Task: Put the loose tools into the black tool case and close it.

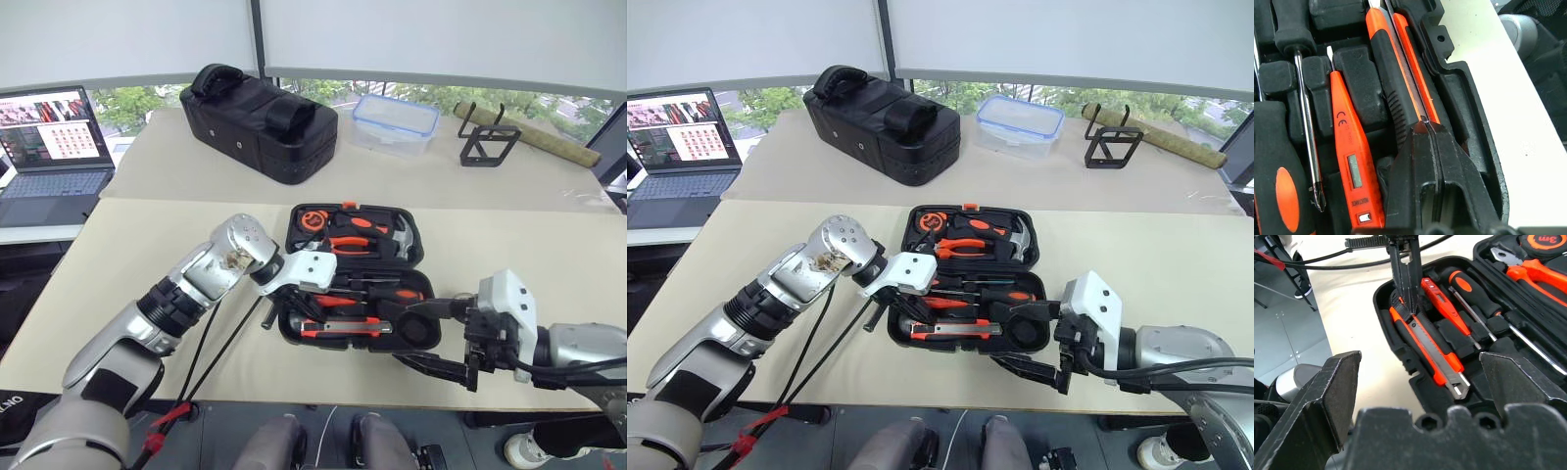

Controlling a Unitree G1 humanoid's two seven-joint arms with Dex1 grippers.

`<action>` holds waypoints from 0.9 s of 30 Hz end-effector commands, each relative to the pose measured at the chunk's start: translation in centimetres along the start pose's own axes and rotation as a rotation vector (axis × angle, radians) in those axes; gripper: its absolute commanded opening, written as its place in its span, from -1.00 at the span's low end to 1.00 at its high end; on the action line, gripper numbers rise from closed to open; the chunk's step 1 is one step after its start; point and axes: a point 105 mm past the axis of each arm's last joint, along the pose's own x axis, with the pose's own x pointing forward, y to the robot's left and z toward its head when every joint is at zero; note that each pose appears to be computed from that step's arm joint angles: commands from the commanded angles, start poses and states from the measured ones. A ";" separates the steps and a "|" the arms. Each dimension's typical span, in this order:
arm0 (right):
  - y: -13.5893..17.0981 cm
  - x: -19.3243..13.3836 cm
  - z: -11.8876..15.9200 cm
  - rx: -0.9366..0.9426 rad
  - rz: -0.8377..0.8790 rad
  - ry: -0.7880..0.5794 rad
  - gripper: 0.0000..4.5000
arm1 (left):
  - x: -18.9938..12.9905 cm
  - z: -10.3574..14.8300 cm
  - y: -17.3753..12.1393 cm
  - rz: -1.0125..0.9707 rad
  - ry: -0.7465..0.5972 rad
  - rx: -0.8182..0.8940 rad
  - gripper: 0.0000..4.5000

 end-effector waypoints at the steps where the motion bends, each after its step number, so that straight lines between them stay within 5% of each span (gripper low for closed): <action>1: 0.3 -0.3 0.9 -0.032 0.002 -0.023 1.00 | -1.1 0.7 0.4 0.015 -0.064 -0.060 -0.99; 8: 0.0 -0.2 1.0 -0.034 -0.003 -0.026 1.00 | -1.5 1.9 2.0 0.063 -0.105 -0.043 -0.99; 21: 0.0 0.0 0.8 -0.028 -0.005 -0.029 1.00 | 2.1 -3.2 0.1 0.013 0.113 0.102 -0.99; 27: -0.1 -0.1 0.7 -0.025 -0.008 -0.027 1.00 | 0.2 0.1 1.9 0.086 -0.040 0.074 -0.99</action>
